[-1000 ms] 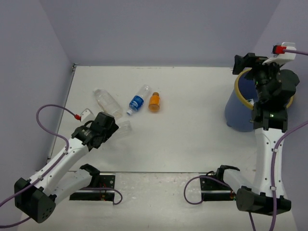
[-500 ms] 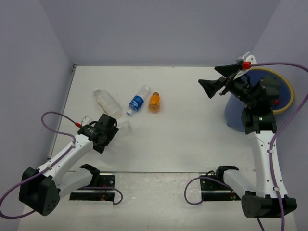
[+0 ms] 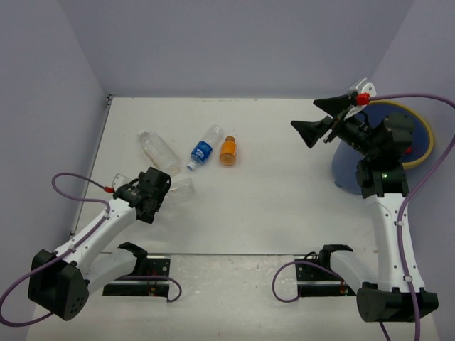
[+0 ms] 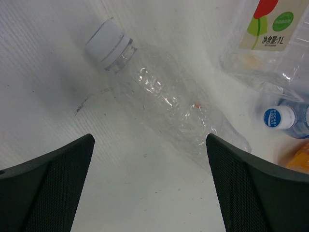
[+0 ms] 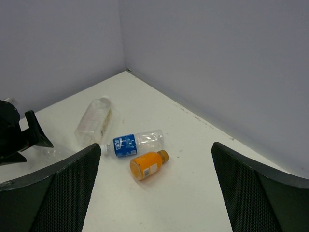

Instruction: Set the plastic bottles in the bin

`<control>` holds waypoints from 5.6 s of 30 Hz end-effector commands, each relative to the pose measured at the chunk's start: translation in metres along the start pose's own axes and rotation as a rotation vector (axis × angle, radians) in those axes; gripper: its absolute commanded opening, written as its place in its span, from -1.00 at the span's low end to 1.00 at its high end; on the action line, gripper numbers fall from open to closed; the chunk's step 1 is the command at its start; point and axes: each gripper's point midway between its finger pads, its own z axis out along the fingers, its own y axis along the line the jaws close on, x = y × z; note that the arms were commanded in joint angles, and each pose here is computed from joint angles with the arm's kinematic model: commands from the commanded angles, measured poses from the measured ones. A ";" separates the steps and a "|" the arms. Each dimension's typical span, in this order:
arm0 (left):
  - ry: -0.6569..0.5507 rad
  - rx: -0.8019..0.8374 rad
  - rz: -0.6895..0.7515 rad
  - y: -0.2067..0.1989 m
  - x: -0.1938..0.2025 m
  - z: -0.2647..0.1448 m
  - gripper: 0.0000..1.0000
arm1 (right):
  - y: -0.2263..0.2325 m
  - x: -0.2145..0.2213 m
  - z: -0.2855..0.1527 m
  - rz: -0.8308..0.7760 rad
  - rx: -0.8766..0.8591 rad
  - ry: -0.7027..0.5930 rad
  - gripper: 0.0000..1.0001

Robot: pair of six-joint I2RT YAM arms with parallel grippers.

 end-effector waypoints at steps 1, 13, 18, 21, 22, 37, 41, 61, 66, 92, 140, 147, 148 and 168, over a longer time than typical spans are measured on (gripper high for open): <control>-0.089 0.038 -0.143 -0.026 -0.021 0.006 1.00 | 0.000 -0.003 0.003 -0.018 -0.013 -0.020 0.97; -0.035 -0.078 -0.212 -0.010 0.002 0.058 1.00 | -0.007 0.006 0.009 0.007 -0.011 -0.011 0.97; -0.031 -0.122 -0.195 0.001 0.006 0.064 0.78 | -0.010 0.014 0.013 0.033 -0.018 0.009 0.97; -0.019 -0.117 -0.181 0.003 0.007 0.061 0.40 | -0.002 0.013 0.014 0.055 -0.039 0.010 0.97; -0.010 -0.111 -0.168 0.002 0.008 0.060 0.18 | 0.005 0.012 0.015 0.067 -0.059 0.010 0.97; 0.013 0.737 0.426 -0.145 -0.011 -0.075 -0.95 | 0.096 0.055 0.002 0.233 -0.307 0.083 0.97; -0.040 1.123 0.631 -0.186 -0.003 -0.142 -0.95 | 0.128 0.085 0.009 0.286 -0.418 0.101 0.97; 0.106 1.976 1.205 -0.168 0.113 -0.254 -1.00 | 0.174 0.076 0.070 0.495 -0.515 0.069 0.97; 0.123 1.934 1.198 -0.171 0.115 -0.247 -1.00 | 0.178 0.074 0.081 0.529 -0.540 0.052 0.76; 0.074 1.679 1.123 -0.199 0.094 -0.230 1.00 | -0.050 0.019 0.009 0.201 0.666 -0.055 -1.00; 0.097 0.719 1.257 -0.297 0.168 0.025 0.86 | -0.049 -0.050 -0.062 0.154 0.465 -0.213 0.97; 0.071 0.652 1.276 -0.297 0.170 0.035 0.62 | -0.058 -0.023 -0.051 0.240 0.442 -0.178 0.97; 0.063 0.628 1.284 -0.295 0.171 0.040 0.59 | -0.057 -0.019 -0.049 0.255 0.434 -0.178 0.97; 0.019 0.763 1.230 -0.317 0.165 -0.039 -1.00 | -0.054 0.002 -0.018 0.477 0.294 -0.100 0.97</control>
